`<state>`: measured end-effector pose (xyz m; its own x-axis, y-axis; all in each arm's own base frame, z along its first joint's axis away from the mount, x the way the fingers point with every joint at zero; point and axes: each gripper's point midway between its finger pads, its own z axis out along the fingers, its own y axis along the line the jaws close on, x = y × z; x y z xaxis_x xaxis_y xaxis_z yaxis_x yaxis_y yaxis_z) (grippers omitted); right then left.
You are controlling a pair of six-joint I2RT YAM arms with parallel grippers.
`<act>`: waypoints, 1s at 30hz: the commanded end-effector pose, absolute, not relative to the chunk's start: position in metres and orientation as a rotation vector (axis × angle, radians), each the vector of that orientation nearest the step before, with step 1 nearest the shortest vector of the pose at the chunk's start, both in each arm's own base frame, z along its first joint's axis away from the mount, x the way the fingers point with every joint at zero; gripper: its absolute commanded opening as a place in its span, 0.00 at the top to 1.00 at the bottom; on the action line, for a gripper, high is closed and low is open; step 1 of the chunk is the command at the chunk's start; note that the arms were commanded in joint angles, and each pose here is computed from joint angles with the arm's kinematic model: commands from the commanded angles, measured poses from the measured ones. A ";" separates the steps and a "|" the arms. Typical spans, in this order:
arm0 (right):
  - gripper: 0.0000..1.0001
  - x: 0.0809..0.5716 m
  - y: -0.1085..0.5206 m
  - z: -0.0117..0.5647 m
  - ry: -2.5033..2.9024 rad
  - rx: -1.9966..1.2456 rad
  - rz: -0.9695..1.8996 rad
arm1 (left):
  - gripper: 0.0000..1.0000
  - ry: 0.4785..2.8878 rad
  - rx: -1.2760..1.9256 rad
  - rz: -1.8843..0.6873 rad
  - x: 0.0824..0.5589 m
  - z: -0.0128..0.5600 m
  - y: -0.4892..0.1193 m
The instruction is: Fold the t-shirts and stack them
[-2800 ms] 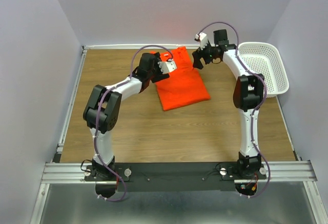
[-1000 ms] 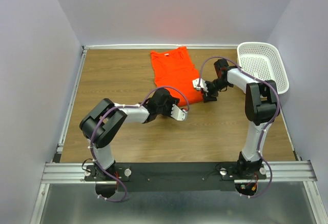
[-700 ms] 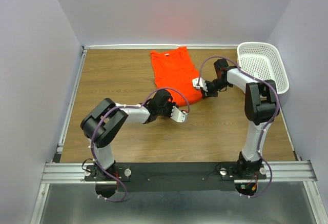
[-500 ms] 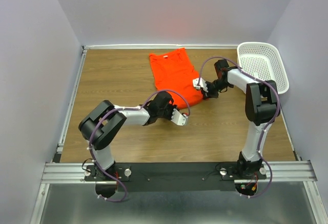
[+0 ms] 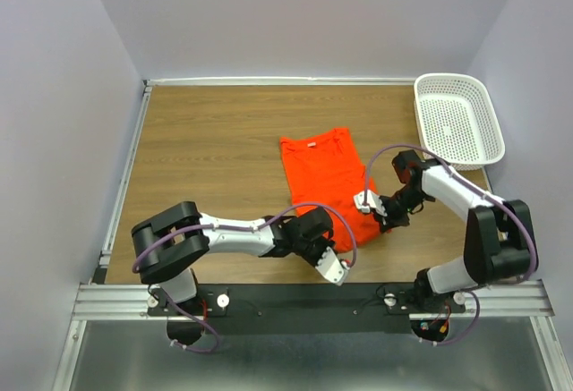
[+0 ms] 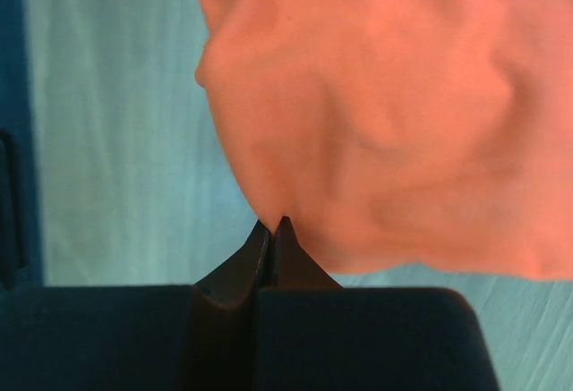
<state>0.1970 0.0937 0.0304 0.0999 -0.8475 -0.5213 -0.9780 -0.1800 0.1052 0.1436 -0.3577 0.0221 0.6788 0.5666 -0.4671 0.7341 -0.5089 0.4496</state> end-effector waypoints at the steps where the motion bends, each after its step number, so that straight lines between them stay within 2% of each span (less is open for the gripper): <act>1: 0.99 0.172 0.083 0.044 1.858 -2.125 0.680 | 1.00 1.066 2.292 -0.482 0.105 0.023 -0.348; 6: 0.99 0.204 0.087 0.058 1.906 -2.036 0.640 | 1.00 1.063 2.205 -0.369 0.130 0.041 -0.341; 10: 0.99 0.258 0.100 0.072 1.915 -1.955 0.633 | 1.00 1.125 2.071 -0.295 0.182 0.060 -0.334; 18: 0.99 0.418 0.148 0.126 1.861 -1.683 0.598 | 1.00 1.150 1.743 -0.081 0.329 0.132 -0.310; 20: 0.99 0.448 0.157 0.111 1.915 -1.601 0.633 | 1.00 1.142 1.666 -0.017 0.362 0.156 -0.304; 21: 0.99 0.477 0.164 0.131 1.863 -1.562 0.590 | 1.00 1.169 1.620 0.037 0.388 0.157 -0.288; 24: 0.99 0.534 0.175 0.124 1.885 -1.417 0.563 | 1.00 1.201 1.531 0.112 0.439 0.162 -0.275; 30: 0.99 0.598 0.198 0.099 1.864 -1.224 0.485 | 1.00 1.337 1.423 0.265 0.512 0.138 -0.249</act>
<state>0.5618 0.1837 0.1124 -0.1200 -0.6374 -0.7611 -0.9384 0.3230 -0.1226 0.4815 -0.2572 0.1468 0.3952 0.7606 -0.5151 0.6090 0.2029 0.7668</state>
